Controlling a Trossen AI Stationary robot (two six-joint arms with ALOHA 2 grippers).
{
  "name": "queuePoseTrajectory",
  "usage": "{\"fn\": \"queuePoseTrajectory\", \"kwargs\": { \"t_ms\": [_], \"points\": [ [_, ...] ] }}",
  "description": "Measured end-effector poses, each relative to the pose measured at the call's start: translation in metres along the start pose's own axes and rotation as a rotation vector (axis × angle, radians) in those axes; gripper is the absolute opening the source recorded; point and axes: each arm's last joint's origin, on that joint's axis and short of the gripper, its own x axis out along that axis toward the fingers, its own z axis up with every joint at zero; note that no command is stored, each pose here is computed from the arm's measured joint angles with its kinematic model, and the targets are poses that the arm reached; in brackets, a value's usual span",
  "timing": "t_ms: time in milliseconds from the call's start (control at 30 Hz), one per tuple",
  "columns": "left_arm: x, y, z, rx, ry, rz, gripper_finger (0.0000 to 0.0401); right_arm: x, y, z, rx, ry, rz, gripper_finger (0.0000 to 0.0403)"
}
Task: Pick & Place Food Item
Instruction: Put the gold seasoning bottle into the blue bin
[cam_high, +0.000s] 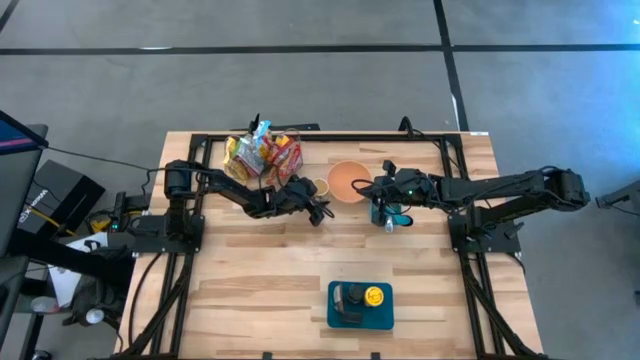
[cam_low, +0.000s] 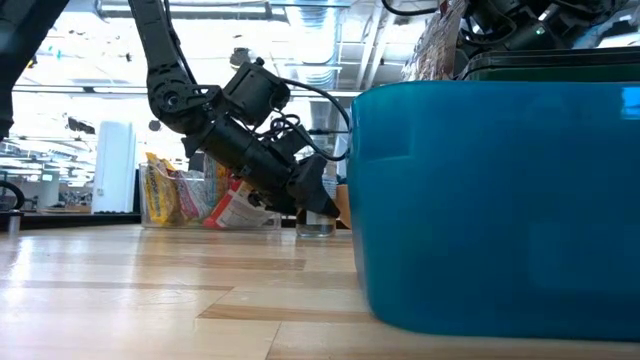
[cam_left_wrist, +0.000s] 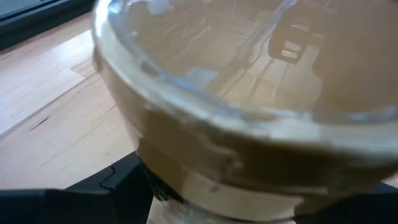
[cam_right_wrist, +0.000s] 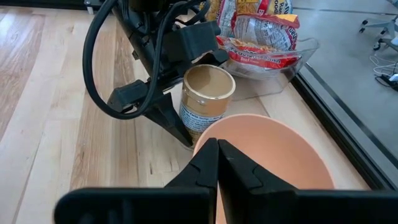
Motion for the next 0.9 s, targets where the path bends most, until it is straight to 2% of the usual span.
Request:
{"fn": "queuePoseTrajectory", "kwargs": {
  "t_ms": [200, 400, 600, 900],
  "points": [
    [0.0, 0.0, 0.0, 0.0, 0.0, 0.0, 0.0291, 0.0, 0.0, 0.0, 0.0, 0.0, 0.0, 0.0],
    [0.0, 0.0, 0.0, 0.0, 0.0, 0.0, 0.0278, 0.0, -0.0001, -0.0001, 0.008, 0.0, 0.0, 0.0],
    [-0.0001, -0.0003, -0.0001, 0.0, 0.0, -0.001, 0.0289, 0.0, -0.0001, -0.0001, 0.008, 0.0, 0.0, 0.0],
    [-0.0021, -0.0063, -0.0016, 0.009, 0.001, -0.016, 0.0278, 0.0, -0.0002, -0.0002, 0.008, 0.001, -0.001, 0.0]
  ]
}}
